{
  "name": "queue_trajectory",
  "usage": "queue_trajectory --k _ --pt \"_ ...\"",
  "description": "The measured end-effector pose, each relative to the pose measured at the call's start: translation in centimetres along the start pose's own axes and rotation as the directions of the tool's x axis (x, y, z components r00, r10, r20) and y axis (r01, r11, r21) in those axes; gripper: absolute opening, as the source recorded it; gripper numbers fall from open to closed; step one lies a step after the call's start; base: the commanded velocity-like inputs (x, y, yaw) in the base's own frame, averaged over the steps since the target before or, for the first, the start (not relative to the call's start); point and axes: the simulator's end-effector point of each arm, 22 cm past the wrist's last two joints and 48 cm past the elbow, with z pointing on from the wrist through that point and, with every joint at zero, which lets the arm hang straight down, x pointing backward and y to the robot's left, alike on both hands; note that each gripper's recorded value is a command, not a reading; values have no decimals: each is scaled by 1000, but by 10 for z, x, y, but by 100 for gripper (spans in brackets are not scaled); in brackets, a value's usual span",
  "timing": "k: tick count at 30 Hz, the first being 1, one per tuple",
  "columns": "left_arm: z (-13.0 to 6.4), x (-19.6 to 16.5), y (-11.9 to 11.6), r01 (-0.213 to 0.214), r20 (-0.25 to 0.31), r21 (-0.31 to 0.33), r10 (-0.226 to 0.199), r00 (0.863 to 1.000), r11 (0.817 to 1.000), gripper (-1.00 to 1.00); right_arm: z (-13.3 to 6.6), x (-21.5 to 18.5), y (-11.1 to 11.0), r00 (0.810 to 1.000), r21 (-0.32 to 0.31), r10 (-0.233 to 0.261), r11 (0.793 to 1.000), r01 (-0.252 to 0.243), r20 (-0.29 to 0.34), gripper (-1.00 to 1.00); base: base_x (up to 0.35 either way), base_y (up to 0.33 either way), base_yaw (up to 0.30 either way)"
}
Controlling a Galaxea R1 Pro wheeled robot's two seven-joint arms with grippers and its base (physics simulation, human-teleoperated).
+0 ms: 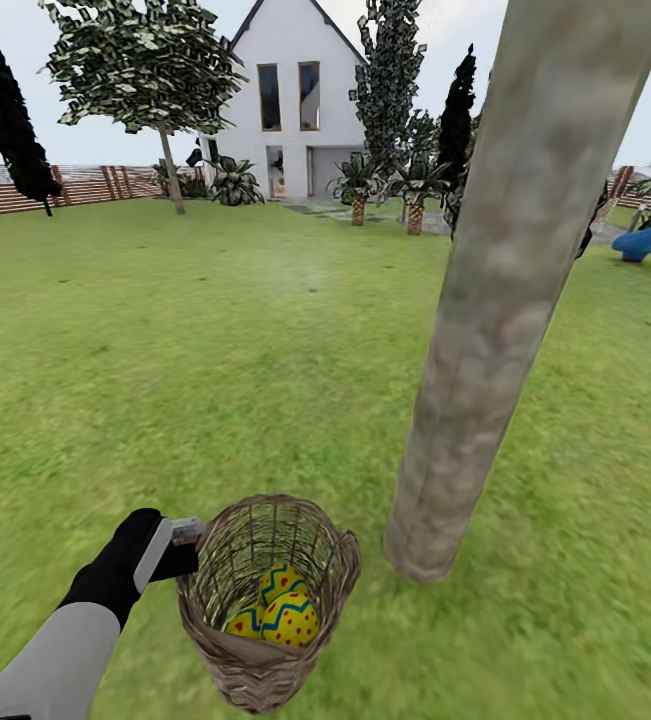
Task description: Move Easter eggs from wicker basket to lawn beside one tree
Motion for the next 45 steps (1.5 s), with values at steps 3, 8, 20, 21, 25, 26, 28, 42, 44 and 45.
queue_trajectory --k 3,8,20,21,25,26,28,42,44,45 --pt "0 0 0 0 0 0 0 1000 1000 -100 0 0 -1 1000 1 0 1000 0 0 100 156 -106 0" --pt "0 0 -1 -4 -1 -2 4 1000 1000 -100 0 0 -1 1000 1 0 1000 0 -1 100 6 -4 0" --pt "11 1 -5 0 9 5 0 1000 1000 -100 11 1 -1 1000 1 0 1000 0 1 100 0 0 0" --pt "13 1 -4 1 10 5 -1 1000 1000 -100 13 2 -1 1000 1 0 1000 0 1 100 0 0 0" --pt "19 2 -2 1 10 0 -1 1000 1000 -100 19 3 -1 1000 1 0 1000 0 1 100 0 0 0" --pt "21 2 -2 1 10 0 -1 1000 1000 -100 21 3 -1 1000 1 0 1000 0 1 100 0 0 0" --pt "24 3 -3 3 10 3 -3 1000 1000 -100 24 3 -1 1000 1 0 1000 0 1 100 0 0 0" --pt "47 9 -7 -1 10 5 1 1000 1000 -100 47 14 -1 1000 1 3 1000 -3 1 100 0 0 0" --pt "50 10 -7 0 10 7 -1 1000 1000 -100 50 16 -1 1000 -1 2 1000 -2 -1 100 0 0 0" --pt "52 11 -7 1 10 7 -1 1000 1000 -100 52 16 -1 1000 0 2 1000 -2 1 100 0 0 0"
